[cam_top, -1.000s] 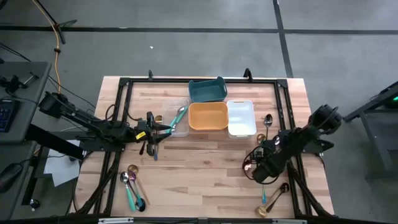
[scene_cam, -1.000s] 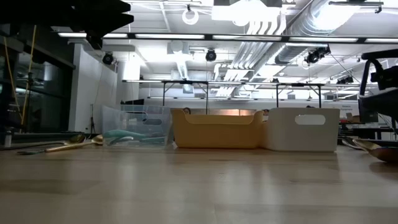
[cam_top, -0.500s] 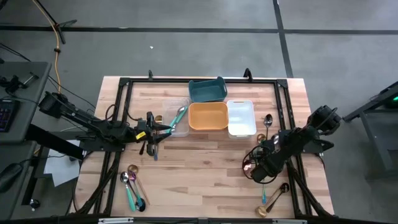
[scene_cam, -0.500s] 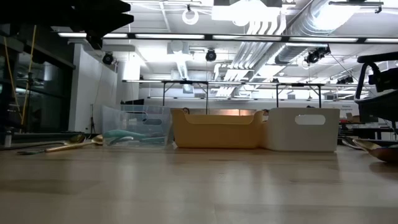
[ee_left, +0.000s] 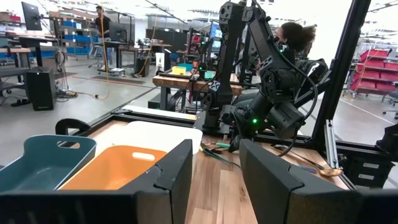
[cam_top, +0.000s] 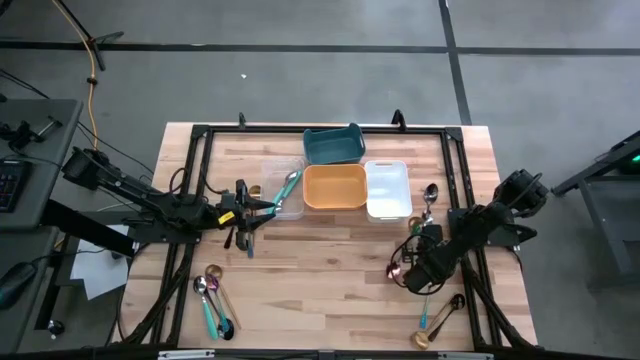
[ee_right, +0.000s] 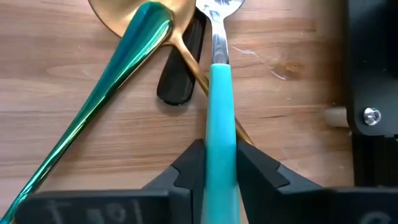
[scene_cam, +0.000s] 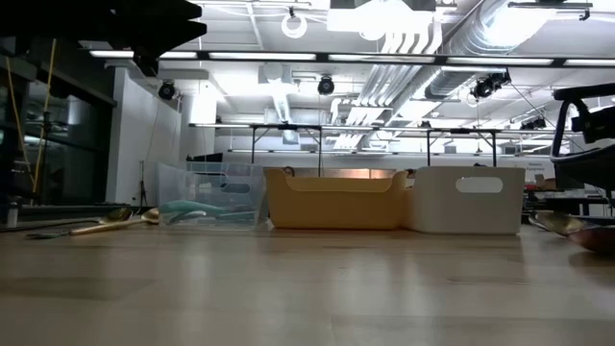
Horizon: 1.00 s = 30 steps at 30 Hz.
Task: Sort silverware by color (type)
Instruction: Put the turquoise blue spoon into the transparent bin
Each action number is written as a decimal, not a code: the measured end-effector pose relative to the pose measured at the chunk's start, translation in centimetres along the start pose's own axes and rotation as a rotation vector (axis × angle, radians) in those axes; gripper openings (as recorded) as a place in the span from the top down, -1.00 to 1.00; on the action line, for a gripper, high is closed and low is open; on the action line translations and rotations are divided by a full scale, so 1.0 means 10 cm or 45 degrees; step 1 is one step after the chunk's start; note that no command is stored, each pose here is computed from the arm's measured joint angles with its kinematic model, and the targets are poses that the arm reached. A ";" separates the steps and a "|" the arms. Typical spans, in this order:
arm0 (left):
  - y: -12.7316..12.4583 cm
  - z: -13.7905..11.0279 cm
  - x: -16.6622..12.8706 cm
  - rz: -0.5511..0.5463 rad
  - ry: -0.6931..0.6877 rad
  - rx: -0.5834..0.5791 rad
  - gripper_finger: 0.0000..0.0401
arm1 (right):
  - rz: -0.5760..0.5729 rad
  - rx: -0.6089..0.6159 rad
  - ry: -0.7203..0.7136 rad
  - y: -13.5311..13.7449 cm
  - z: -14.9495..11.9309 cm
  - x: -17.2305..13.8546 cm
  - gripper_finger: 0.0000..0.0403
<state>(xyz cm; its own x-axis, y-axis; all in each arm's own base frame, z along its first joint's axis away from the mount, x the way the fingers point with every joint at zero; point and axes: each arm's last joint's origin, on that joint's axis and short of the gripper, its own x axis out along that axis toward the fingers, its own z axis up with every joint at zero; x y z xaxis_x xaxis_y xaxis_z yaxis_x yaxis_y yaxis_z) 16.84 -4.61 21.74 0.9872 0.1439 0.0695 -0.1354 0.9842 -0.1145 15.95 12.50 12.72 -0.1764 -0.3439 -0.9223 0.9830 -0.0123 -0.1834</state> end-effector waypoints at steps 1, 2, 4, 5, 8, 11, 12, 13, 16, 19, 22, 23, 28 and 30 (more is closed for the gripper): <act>0.00 0.00 0.00 0.000 0.000 0.000 0.37 | 0.000 -0.008 -0.001 0.00 0.00 0.00 0.62; 0.00 0.00 0.00 0.000 0.000 0.000 0.37 | 0.001 -0.019 -0.001 0.00 0.00 0.00 0.62; 0.00 0.00 0.00 0.000 0.000 0.000 0.37 | -0.002 -0.029 -0.004 0.00 0.00 0.00 0.67; 0.00 0.00 0.00 0.000 0.000 0.000 0.37 | -0.006 -0.031 -0.008 0.00 0.00 0.00 0.70; 0.00 0.00 0.00 0.000 0.000 0.000 0.37 | -0.031 -0.037 -0.028 -0.01 0.02 -0.04 0.70; 0.00 0.00 0.00 0.000 0.000 0.001 0.37 | -0.068 -0.045 -0.059 -0.02 0.04 -0.12 0.70; 0.00 0.00 0.00 0.000 0.000 0.001 0.37 | -0.082 -0.048 -0.072 -0.02 0.05 -0.16 0.70; 0.00 0.00 0.00 0.000 0.000 0.000 0.37 | -0.090 -0.052 -0.088 -0.02 0.06 -0.20 0.70; 0.00 0.00 0.00 0.000 0.000 0.001 0.37 | -0.102 -0.079 -0.131 0.00 0.08 -0.35 0.70; 0.00 0.00 0.00 0.000 0.000 0.000 0.37 | -0.097 -0.091 -0.188 0.01 0.12 -0.53 0.70; 0.00 0.00 0.00 0.000 0.000 0.000 0.37 | -0.036 -0.126 -0.275 0.05 0.16 -0.73 0.70; 0.00 0.00 0.00 0.000 0.000 0.000 0.37 | 0.006 -0.155 -0.316 0.07 0.17 -0.80 0.70; 0.00 0.00 0.00 0.000 0.000 0.000 0.37 | 0.405 -0.350 -0.645 0.22 0.20 -1.18 0.70; 0.00 0.00 0.00 0.000 0.000 0.000 0.37 | 0.534 -0.400 -0.745 0.29 0.21 -1.30 0.70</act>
<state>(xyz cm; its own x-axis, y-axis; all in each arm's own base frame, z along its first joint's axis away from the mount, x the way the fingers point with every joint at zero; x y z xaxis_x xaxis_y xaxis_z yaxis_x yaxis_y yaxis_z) 16.84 -4.62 21.75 0.9872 0.1436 0.0697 -0.1350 0.9842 -0.1144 21.18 15.01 24.92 0.3482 -0.7005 -0.6229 0.8853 0.4643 -0.0273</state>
